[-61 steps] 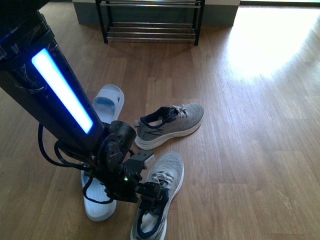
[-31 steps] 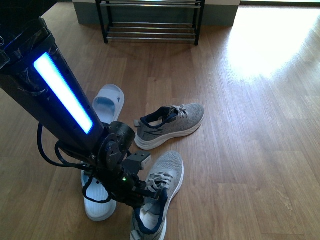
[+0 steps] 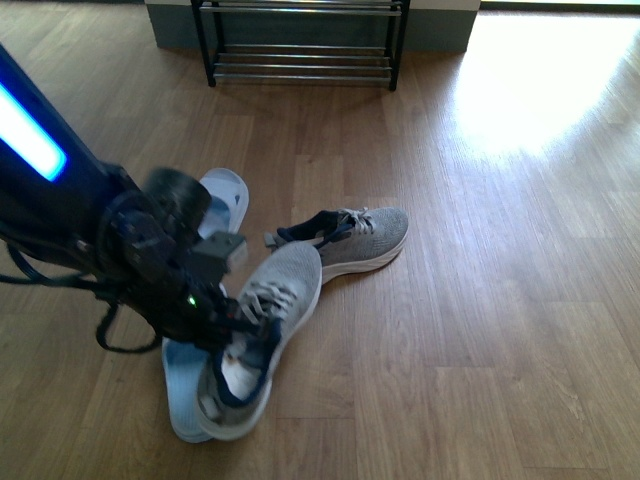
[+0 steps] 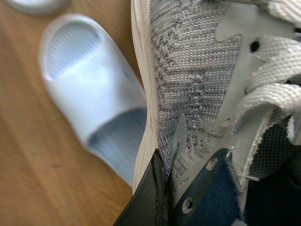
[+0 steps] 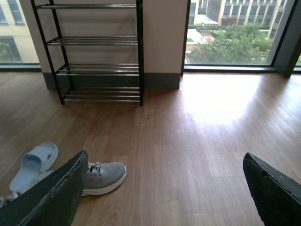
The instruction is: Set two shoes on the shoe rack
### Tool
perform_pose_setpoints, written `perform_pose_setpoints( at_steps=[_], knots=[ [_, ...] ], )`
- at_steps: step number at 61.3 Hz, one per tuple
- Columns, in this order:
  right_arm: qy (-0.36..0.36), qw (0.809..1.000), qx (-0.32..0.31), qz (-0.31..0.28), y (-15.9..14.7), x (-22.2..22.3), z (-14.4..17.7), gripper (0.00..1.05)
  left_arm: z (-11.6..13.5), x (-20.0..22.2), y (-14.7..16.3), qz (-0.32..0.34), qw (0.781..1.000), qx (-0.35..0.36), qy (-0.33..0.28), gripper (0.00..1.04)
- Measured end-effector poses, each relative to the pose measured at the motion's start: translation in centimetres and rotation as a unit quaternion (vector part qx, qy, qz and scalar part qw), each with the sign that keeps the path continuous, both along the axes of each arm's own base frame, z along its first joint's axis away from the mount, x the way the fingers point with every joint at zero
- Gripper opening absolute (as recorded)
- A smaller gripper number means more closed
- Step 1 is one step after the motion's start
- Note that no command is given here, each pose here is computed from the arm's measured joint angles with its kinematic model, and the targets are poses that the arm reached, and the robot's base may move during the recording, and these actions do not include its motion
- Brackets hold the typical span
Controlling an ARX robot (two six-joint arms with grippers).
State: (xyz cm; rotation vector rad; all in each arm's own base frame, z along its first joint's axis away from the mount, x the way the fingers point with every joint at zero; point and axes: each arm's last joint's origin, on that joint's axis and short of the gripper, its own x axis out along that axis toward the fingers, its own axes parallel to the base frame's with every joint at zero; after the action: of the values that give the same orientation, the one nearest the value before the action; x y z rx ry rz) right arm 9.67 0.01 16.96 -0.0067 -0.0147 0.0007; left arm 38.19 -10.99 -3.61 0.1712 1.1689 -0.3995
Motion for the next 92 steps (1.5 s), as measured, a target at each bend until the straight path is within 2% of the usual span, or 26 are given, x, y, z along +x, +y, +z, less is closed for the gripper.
perform_pose_setpoints(
  at_steps=[10,18,28,34,39,46,53,92],
  knots=[
    [0.000,1.000,0.000,0.000,0.0,0.0,0.0,0.95,7.9,-1.0,1.6,0.027,0.992,0.038,-0.120,0.02],
    [0.000,1.000,0.000,0.000,0.0,0.0,0.0,0.95,13.7,-3.8,3.5,0.070,0.971,0.076,-0.216,0.02],
    [0.000,1.000,0.000,0.000,0.0,0.0,0.0,0.95,18.7,-8.7,6.0,0.138,0.943,0.105,-0.285,0.02],
    [0.000,1.000,0.000,0.000,0.0,0.0,0.0,0.95,21.9,-14.1,7.5,0.193,0.921,0.119,-0.317,0.02],
    [0.000,1.000,0.000,0.000,0.0,0.0,0.0,0.95,23.5,-17.5,8.0,0.210,0.906,0.123,-0.347,0.02],
    [0.000,1.000,0.000,0.000,0.0,0.0,0.0,0.95,24.9,-20.6,8.4,0.225,0.888,0.118,-0.384,0.02],
    [0.000,1.000,0.000,0.000,0.0,0.0,0.0,0.95,25.5,-21.2,8.5,0.230,0.879,0.109,-0.403,0.02],
    [0.000,1.000,0.000,-0.001,0.0,0.0,0.0,0.95,25.3,-21.2,8.5,0.227,0.882,0.108,-0.398,0.02]
  ],
)
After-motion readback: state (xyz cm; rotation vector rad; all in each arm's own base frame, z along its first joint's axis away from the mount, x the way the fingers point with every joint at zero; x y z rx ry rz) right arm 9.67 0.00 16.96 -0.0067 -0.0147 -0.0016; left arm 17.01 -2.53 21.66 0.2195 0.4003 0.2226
